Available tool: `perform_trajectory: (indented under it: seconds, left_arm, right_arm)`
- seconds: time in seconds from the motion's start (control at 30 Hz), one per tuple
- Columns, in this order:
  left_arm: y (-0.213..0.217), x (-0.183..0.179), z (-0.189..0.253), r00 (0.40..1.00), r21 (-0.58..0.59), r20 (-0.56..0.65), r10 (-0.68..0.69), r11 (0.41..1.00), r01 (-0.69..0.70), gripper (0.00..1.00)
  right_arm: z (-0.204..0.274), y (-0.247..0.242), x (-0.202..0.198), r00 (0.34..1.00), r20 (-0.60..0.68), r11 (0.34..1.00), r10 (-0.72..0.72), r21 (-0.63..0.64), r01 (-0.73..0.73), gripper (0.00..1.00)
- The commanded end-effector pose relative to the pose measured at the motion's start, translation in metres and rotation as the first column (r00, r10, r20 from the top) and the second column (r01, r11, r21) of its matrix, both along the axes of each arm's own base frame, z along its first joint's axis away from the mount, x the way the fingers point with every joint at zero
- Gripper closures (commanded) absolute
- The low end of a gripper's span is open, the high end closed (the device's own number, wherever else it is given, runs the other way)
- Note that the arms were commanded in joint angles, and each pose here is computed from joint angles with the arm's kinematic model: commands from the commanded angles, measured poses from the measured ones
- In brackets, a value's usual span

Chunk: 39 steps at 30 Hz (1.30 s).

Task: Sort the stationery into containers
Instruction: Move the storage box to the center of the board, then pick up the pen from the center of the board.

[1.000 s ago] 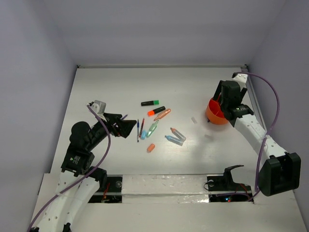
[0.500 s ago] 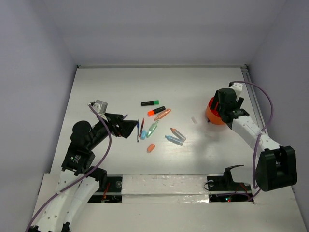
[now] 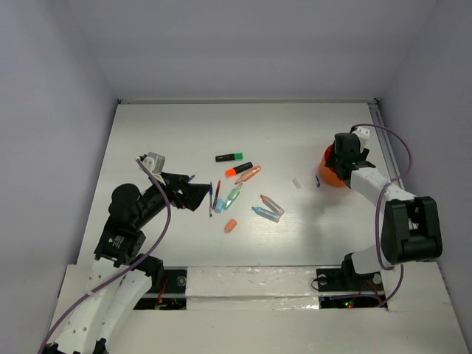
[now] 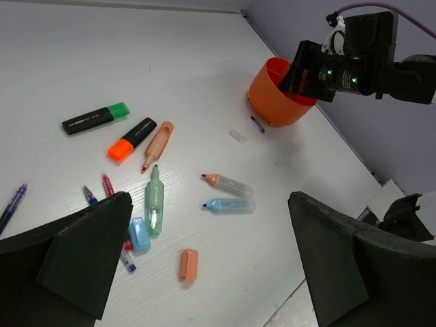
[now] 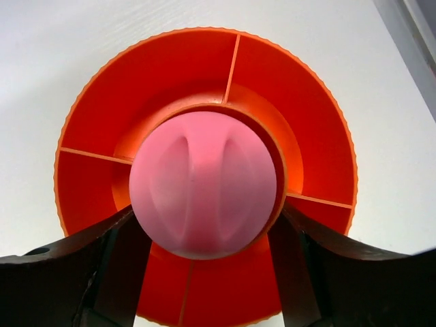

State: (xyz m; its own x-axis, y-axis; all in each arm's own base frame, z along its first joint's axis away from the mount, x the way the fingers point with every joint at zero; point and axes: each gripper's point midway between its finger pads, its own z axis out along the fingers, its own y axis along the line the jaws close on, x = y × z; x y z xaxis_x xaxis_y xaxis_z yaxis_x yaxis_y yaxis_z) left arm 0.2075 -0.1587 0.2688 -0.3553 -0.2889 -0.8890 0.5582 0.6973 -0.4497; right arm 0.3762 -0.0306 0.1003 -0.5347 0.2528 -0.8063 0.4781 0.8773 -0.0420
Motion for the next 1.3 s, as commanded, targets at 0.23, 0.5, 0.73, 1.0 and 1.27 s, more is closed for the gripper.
perform_trajectory:
  seconds: [0.23, 0.5, 0.73, 1.0, 1.27]
  left_arm:
    - [-0.004, 0.002, 0.006, 1.0, -0.011, 0.025, -0.014, 1.0, 0.014, 0.01]
    - [-0.003, 0.002, 0.006, 1.0, -0.01, 0.026, -0.013, 1.0, 0.013, 0.01]
    - [-0.004, 0.002, 0.007, 0.999, -0.012, 0.028, -0.017, 1.0, 0.017, 0.01]
    - [0.0, 0.004, 0.008, 0.999, -0.013, 0.033, 0.003, 1.0, -0.002, 0.01]
    - [0.003, 0.007, 0.007, 0.999, -0.012, 0.026, 0.02, 1.0, -0.019, 0.01]
  right_arm:
    - [0.032, -0.014, 0.07, 0.983, 0.181, 0.999, -0.012, -0.036, 0.019, 0.25]
    - [0.051, -0.002, 0.075, 0.98, 0.201, 1.0, 0.011, 0.027, -0.017, 0.1]
    - [0.097, -0.004, 0.044, 0.959, 0.284, 0.999, 0.018, 0.022, -0.025, 0.0]
    - [0.181, 0.086, 0.025, 0.781, 0.492, 0.896, 0.384, 0.005, -0.444, 0.05]
    - [0.134, 0.263, 0.038, 0.446, 0.349, 0.468, 0.824, 0.023, -0.883, 0.72]
